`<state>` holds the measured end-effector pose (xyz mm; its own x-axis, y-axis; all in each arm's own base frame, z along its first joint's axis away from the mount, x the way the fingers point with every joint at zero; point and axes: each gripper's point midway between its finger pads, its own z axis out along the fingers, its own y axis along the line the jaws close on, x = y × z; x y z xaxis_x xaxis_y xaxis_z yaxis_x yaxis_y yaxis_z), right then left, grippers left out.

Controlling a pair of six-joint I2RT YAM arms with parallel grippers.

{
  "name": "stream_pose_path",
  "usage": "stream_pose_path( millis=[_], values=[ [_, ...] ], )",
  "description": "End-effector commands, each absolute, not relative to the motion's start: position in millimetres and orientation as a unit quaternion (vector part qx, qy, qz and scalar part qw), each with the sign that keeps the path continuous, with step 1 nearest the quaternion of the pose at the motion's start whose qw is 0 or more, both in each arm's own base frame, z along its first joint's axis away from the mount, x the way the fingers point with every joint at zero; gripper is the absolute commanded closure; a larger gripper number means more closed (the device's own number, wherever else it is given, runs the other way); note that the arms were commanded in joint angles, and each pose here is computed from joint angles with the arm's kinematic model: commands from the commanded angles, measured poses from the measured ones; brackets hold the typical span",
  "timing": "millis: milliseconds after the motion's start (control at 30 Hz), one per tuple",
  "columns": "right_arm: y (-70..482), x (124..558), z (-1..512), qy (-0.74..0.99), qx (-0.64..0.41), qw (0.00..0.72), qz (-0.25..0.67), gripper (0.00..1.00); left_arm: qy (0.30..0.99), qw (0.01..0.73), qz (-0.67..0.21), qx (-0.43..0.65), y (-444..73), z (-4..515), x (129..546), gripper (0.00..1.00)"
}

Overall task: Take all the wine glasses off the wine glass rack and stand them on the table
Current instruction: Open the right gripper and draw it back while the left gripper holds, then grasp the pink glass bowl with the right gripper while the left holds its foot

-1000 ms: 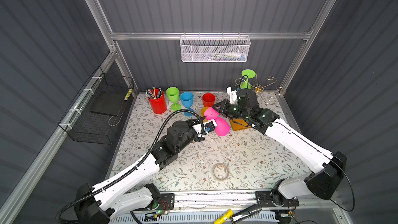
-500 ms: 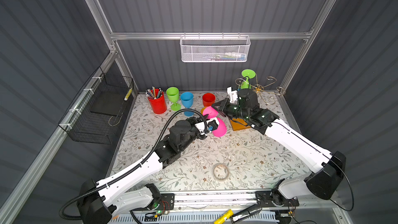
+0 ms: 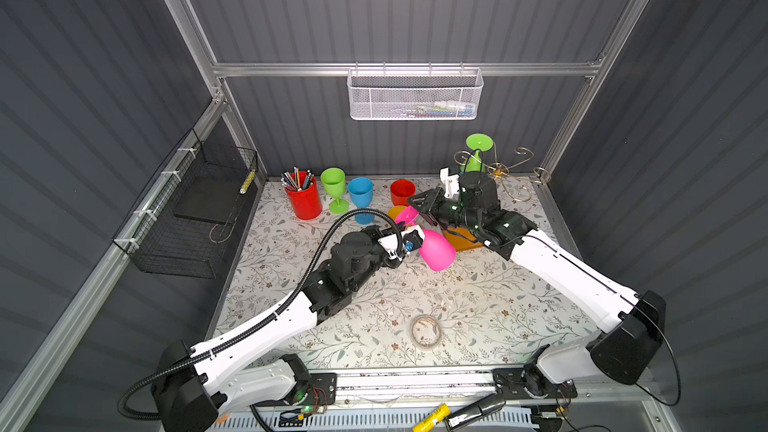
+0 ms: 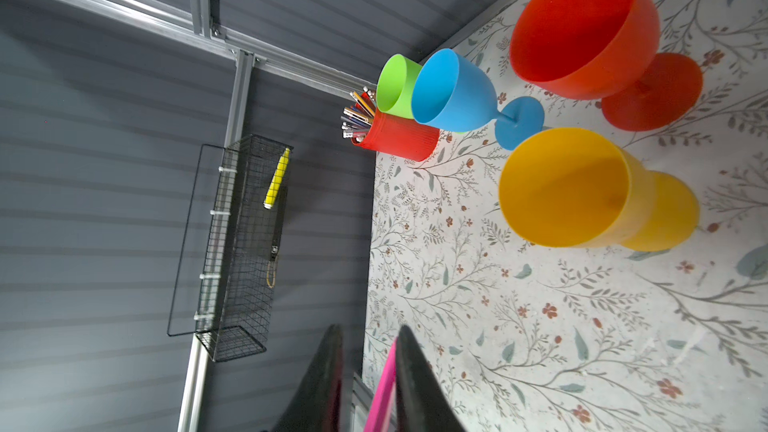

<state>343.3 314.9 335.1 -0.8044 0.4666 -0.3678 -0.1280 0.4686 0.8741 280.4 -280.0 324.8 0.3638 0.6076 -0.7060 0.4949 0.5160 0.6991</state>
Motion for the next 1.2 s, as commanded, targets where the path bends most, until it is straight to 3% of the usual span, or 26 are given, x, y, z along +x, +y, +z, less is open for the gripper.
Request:
stream_pose_path(
  millis=[0, 233, 633, 833, 1167],
  values=[
    [314.3, 339.0, 346.8, 0.792, 0.097, 0.315, 0.514, 0.66, 0.572, 0.696, 0.037, 0.432, -271.8, 348.5, 287.6, 1.0],
    [303.8, 337.0, 367.1, 0.771, 0.096, 0.361, 0.515, 0.55, 0.595, 0.699, 0.016, 0.396, -262.7, 350.8, 286.0, 1.0],
    [262.3, 317.0, 420.2, 0.735, 0.051, 0.486, 0.471, 0.43, 0.701, 0.654, -0.024, 0.282, -228.7, 322.8, 287.4, 1.0],
    [243.4, 295.5, 438.2, 0.733, 0.011, 0.538, 0.416, 0.42, 0.757, 0.619, -0.077, 0.196, -211.0, 311.1, 279.5, 1.0],
    [249.7, 265.7, 412.2, 0.751, -0.086, 0.557, 0.345, 0.42, 0.831, 0.526, -0.152, 0.095, -200.4, 289.4, 261.9, 1.0]
  ],
)
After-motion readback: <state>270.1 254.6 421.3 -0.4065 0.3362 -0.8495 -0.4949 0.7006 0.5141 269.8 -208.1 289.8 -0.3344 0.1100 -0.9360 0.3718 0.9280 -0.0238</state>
